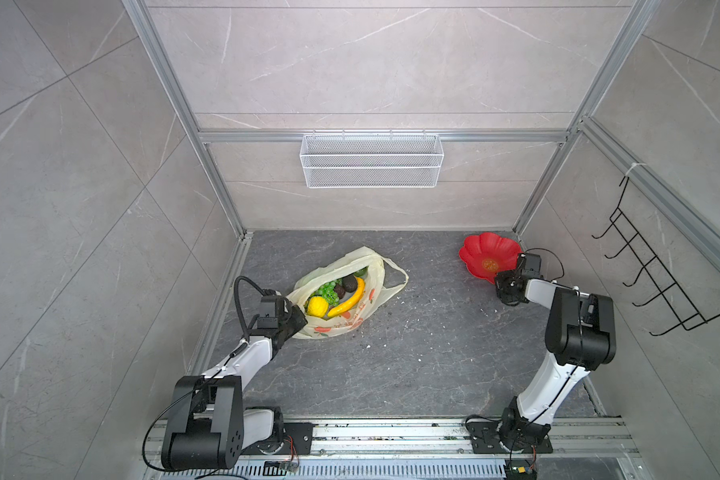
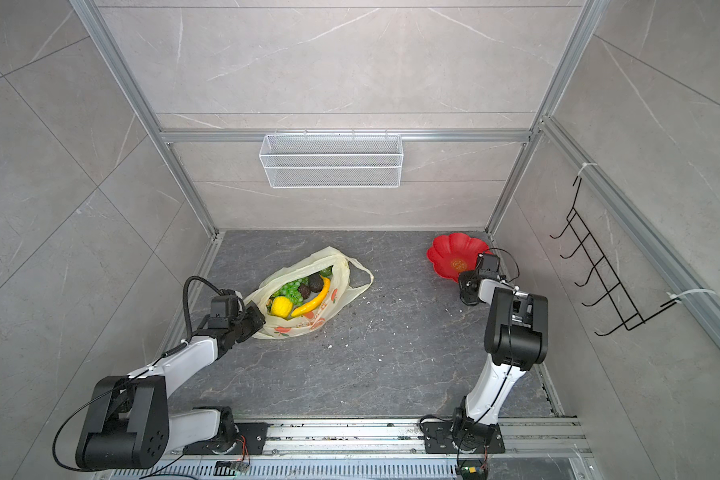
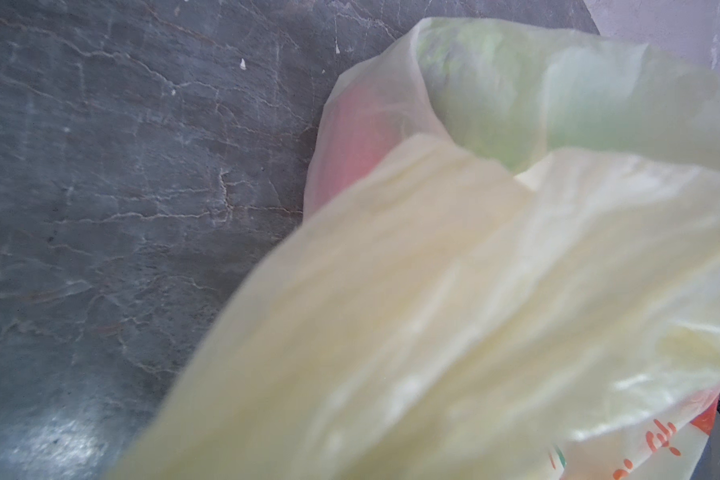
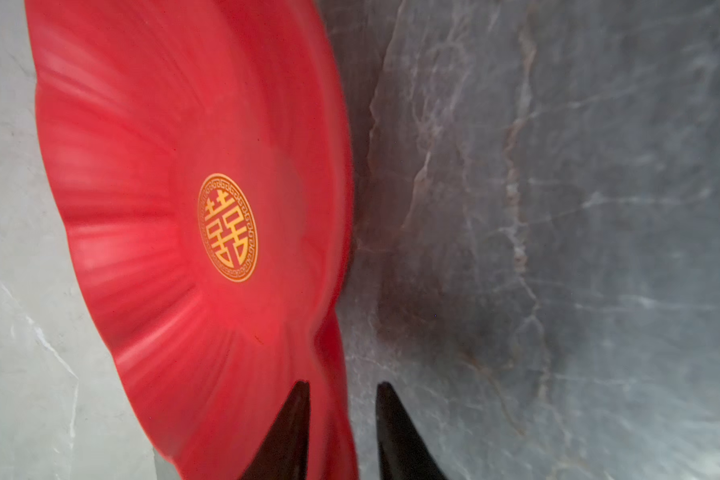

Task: Take the fake fruits out of the plastic bag
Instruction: 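Move the right gripper to the red plate and grasp its rim, then drag the red plate with the right gripper toward the robot, beside the bag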

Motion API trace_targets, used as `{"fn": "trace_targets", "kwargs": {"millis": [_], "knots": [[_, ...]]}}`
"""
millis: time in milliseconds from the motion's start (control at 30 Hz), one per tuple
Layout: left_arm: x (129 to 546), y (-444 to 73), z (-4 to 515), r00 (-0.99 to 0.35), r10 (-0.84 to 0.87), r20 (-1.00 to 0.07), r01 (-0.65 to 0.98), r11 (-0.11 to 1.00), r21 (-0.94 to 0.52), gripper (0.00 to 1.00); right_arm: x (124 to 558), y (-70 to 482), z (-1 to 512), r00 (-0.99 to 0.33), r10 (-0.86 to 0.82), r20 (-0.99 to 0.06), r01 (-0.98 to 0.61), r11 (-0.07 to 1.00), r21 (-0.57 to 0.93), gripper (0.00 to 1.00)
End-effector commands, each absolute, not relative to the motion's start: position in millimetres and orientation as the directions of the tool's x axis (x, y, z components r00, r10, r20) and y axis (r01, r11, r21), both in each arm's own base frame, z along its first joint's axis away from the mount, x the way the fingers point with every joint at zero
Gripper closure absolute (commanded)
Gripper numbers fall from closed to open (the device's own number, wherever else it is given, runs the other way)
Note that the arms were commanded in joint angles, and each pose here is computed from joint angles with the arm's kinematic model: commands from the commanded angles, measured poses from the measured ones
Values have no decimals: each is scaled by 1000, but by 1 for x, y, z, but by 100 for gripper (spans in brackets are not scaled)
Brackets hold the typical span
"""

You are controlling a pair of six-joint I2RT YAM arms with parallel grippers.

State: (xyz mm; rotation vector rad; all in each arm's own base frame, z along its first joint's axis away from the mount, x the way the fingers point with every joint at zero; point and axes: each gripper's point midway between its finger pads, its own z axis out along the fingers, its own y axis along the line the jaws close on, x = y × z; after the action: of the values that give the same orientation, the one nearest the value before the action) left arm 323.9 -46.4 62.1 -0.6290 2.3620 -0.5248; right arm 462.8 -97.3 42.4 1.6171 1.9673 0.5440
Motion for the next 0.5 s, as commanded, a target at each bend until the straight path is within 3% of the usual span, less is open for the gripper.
{"fn": "trace_targets", "kwargs": {"millis": [0, 233, 467], "knots": [[339, -51, 78, -667, -554, -498, -264, 801, -537, 100, 470, -92, 39, -133, 987, -87, 763, 158, 627, 79], [339, -50, 78, -668, -553, -499, -264, 802, -535, 100, 464, -82, 40, -109, 994, -18, 745, 94, 660, 94], [339, -49, 80, -663, -552, -506, -262, 804, -534, 100, 462, -65, 74, -166, 986, 12, 665, 103, 740, 100]]}}
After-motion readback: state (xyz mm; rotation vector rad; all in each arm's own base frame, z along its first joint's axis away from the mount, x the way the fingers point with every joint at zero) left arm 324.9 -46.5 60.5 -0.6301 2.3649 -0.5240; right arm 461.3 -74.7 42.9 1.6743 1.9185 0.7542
